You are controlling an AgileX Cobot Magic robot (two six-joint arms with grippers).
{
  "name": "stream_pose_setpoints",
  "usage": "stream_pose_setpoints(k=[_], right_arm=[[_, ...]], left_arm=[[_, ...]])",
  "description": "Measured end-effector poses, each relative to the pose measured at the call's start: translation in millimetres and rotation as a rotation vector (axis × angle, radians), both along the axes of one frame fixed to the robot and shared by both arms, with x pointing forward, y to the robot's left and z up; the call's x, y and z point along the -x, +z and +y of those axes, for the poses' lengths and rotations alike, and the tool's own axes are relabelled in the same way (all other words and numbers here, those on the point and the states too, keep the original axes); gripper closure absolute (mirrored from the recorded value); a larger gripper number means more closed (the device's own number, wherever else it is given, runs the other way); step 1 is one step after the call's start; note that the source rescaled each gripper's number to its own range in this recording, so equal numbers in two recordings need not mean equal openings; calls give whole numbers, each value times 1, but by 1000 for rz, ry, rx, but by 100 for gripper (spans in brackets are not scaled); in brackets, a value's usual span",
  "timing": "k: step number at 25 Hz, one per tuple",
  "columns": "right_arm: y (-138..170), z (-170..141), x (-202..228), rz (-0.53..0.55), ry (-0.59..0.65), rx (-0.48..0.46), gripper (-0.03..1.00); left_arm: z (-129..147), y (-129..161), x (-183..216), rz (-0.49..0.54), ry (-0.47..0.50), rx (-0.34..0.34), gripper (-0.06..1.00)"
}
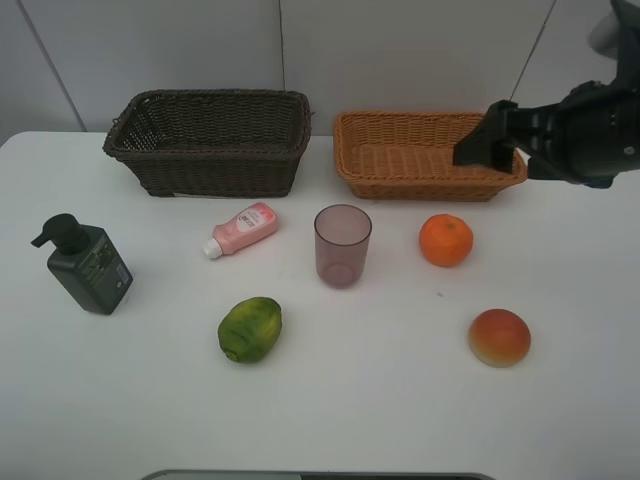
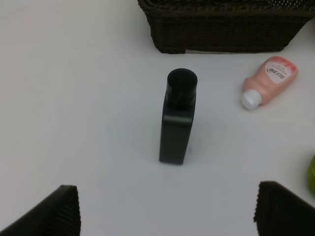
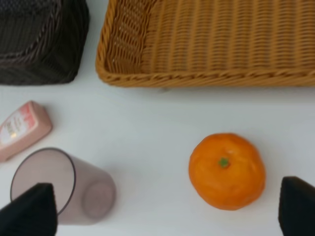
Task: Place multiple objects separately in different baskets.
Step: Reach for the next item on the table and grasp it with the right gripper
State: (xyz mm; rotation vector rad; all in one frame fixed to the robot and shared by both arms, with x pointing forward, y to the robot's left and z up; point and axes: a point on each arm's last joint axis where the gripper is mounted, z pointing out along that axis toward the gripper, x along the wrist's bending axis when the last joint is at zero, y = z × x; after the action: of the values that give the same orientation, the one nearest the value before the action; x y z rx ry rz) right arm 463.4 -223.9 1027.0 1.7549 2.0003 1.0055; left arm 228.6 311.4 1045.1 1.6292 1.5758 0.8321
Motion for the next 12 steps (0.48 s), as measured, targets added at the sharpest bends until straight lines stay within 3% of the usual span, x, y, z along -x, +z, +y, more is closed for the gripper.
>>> stream_pose_setpoints(k=[5, 12], right_arm=[[-12, 9, -5, 53, 35, 22, -3], [-6, 15, -26, 129, 108, 112, -3]], left_arm=[[0, 0, 0, 0, 0, 0, 3], [0, 0, 0, 0, 0, 0, 3]])
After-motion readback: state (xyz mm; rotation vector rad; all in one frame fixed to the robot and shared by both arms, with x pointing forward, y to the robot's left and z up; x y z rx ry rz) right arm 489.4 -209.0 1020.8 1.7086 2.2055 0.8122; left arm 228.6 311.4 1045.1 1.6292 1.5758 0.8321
